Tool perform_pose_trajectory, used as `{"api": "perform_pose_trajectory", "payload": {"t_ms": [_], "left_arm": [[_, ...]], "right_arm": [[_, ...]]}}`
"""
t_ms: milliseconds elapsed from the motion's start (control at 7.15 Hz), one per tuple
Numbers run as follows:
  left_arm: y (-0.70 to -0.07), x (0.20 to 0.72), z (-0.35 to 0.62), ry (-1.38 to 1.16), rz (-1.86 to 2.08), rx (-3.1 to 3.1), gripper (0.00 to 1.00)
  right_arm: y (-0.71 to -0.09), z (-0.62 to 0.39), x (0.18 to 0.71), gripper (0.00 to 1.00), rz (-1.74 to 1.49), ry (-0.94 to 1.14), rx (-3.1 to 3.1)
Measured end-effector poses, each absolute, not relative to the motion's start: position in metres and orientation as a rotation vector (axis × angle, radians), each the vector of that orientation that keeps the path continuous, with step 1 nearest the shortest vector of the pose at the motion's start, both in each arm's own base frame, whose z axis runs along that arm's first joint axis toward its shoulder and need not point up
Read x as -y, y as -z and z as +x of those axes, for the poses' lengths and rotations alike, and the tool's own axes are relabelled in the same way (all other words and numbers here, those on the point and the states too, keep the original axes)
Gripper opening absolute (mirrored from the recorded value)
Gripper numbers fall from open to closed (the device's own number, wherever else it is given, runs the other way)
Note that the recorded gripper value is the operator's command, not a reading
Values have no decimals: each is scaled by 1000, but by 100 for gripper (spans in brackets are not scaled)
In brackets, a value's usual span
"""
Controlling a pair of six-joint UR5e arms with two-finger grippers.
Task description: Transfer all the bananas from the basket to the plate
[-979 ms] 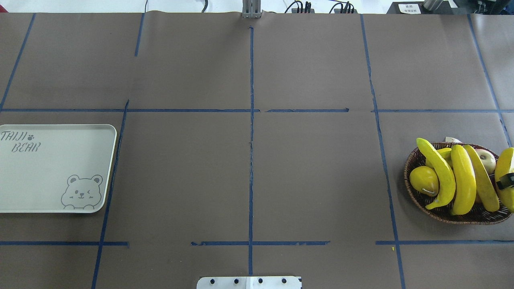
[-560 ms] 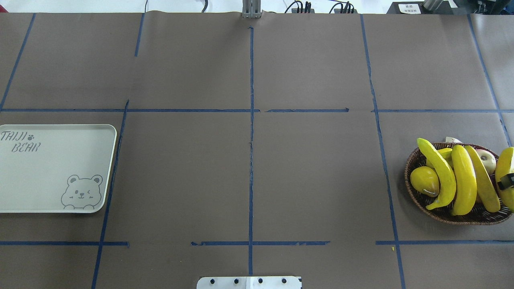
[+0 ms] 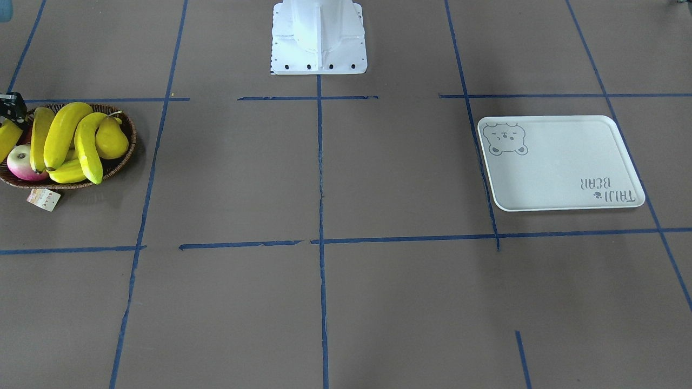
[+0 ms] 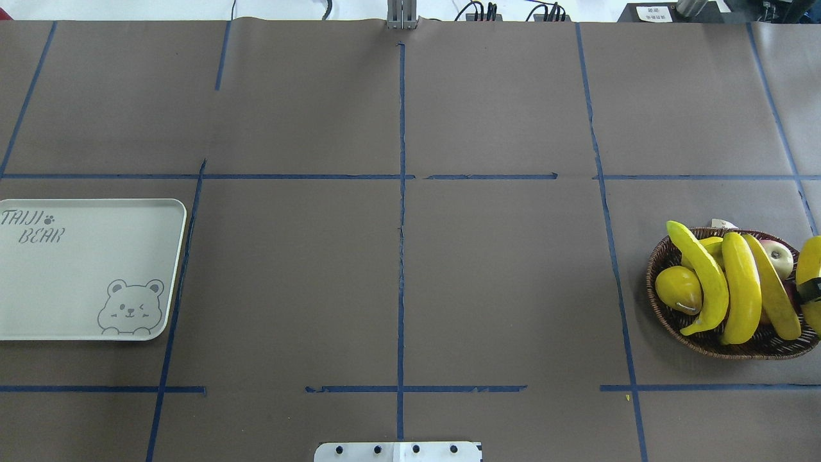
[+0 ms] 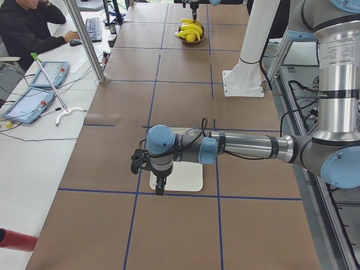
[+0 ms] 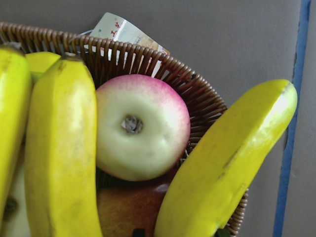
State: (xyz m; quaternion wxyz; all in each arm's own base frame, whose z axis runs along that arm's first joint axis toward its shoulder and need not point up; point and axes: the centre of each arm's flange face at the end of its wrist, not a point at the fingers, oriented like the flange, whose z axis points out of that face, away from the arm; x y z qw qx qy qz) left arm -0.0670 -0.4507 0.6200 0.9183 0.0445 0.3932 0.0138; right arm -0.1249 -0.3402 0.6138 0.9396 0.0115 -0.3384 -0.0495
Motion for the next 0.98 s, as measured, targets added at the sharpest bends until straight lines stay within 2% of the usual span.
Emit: {"api": "perform_pose_trajectory", "payload": {"t_ms": [420,700,979], "left_arm": [[-615,451,-67,-31,99,-808,100],[-612,452,-67,-33,104,-808,100],[-610,454,-67,-35,107,-808,100]], "right_arm": [[-620,-125,340,61,13,96,685],[-625,-124,340,53,6,94,681],[-626,-124,340,52,3,93,679]]}}
